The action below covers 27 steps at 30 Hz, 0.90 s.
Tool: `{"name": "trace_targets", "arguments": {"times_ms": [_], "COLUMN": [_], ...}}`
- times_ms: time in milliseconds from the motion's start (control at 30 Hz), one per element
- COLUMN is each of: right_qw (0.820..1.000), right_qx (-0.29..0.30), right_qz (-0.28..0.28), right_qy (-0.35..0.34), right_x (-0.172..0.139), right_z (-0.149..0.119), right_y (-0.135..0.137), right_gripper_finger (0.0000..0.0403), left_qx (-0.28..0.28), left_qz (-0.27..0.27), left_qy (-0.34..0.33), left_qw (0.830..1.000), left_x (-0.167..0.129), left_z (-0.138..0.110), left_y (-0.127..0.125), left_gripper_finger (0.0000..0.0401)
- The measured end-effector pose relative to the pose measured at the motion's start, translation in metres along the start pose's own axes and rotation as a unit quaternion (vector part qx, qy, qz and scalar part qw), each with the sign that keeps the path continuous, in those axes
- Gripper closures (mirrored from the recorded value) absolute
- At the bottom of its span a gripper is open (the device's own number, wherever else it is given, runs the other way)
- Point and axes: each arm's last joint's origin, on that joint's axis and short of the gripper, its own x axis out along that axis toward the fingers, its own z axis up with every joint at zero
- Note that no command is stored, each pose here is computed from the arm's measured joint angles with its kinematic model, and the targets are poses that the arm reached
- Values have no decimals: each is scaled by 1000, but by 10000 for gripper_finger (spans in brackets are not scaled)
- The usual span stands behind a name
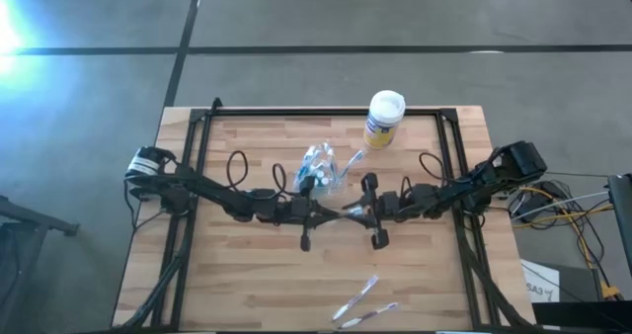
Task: Pick & Place toothbrushing station
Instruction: Put the blue toothbrush into the transparent organizer
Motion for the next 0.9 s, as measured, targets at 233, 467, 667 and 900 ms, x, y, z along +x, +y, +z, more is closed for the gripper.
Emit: {"name": "trace_targets", "arguments": {"times_ms": [233, 467, 667, 900], "right_qw": [1000, 999, 999, 999], "right_qx": [-11, -10, -1, 3], "right_qz": [10, 12, 26, 19], "right_qy": [7, 30, 40, 30], "right_x": [0, -10, -28, -69], "right_z": [-2, 5, 23, 43], "right_y": [1, -1, 4, -3], "right_gripper_finger": [384, 387, 388, 389], "left_qx": [-26, -45, -37, -35], "left_qz": [1, -1, -24, -24], "left_qy": [16, 67, 145, 197], "left_qw": [1000, 997, 988, 979], "left_x": [0, -9, -33, -78], "left_z": [-3, 6, 29, 49], "left_y": [1, 3, 7, 9], "left_gripper_finger": [393, 342, 313, 346]}}
